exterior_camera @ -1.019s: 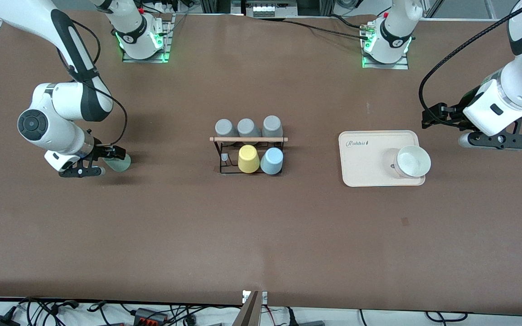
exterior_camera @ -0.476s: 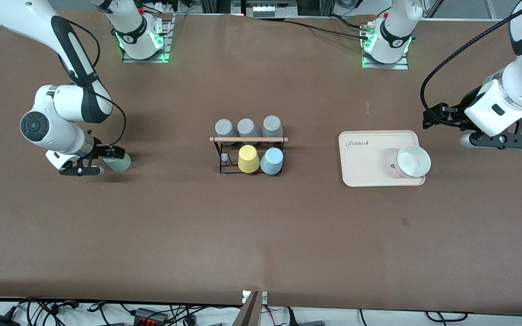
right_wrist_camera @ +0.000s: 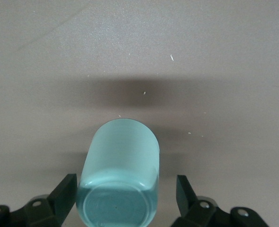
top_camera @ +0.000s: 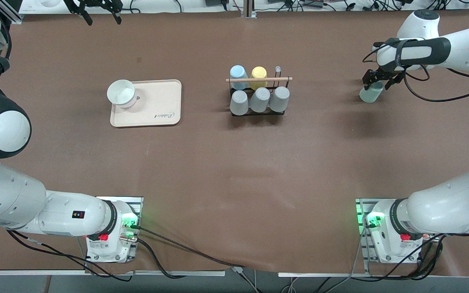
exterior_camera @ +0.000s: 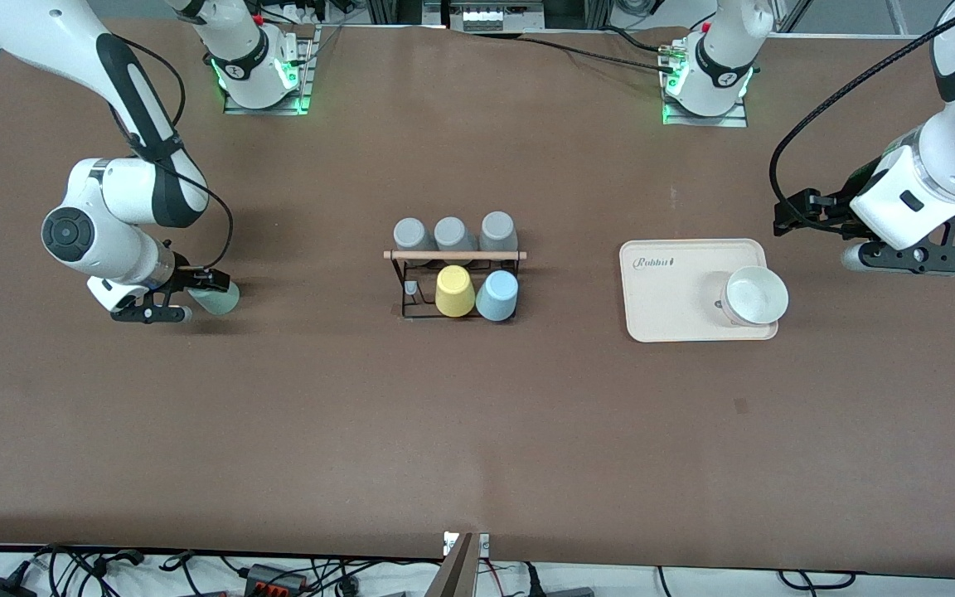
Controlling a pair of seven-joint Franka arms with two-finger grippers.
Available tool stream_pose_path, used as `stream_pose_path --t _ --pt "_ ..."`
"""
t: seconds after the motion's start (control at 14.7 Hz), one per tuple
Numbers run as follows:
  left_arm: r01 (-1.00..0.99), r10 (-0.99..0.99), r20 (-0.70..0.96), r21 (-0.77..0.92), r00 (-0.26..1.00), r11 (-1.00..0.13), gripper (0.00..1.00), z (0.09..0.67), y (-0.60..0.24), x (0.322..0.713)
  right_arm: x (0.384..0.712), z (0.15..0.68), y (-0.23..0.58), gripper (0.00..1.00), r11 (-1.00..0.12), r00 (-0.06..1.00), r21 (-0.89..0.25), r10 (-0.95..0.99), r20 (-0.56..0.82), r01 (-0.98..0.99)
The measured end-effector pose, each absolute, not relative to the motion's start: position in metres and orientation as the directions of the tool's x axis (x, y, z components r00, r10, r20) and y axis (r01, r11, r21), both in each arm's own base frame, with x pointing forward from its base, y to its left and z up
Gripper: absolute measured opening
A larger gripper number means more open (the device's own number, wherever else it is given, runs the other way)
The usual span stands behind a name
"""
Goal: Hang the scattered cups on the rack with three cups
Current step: 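Close the right gripper on the pale teal cup and lift it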
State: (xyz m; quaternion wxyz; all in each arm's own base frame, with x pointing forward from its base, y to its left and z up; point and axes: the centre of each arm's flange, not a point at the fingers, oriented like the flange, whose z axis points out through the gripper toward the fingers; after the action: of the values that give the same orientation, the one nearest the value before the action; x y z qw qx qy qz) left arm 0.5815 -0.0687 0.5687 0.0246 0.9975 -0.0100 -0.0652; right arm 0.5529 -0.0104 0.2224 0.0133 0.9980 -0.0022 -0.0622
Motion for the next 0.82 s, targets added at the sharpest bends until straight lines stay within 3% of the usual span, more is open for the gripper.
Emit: stream_pose_path --t 0.14,0.48,0.82 --pt "-0.017 -0.023 -0.130 0.050 0.991 -0.999 1.00 0.569 -0.069 0.581 0.555 0.226 -0.008 0.66 -1.000 0.993 0.026 -0.003 -0.116 0.000" --pt "-0.017 -0.023 -0.130 0.050 0.991 -0.999 1.00 0.569 -0.069 0.581 0.575 0.259 0.010 0.66 -0.999 0.995 0.026 0.029 -0.096 0.032" --pt "-0.016 -0.023 -0.131 0.050 0.991 -0.999 1.00 0.569 -0.068 0.581 0.619 0.383 0.081 0.66 -0.997 0.987 0.025 0.067 -0.146 0.072"
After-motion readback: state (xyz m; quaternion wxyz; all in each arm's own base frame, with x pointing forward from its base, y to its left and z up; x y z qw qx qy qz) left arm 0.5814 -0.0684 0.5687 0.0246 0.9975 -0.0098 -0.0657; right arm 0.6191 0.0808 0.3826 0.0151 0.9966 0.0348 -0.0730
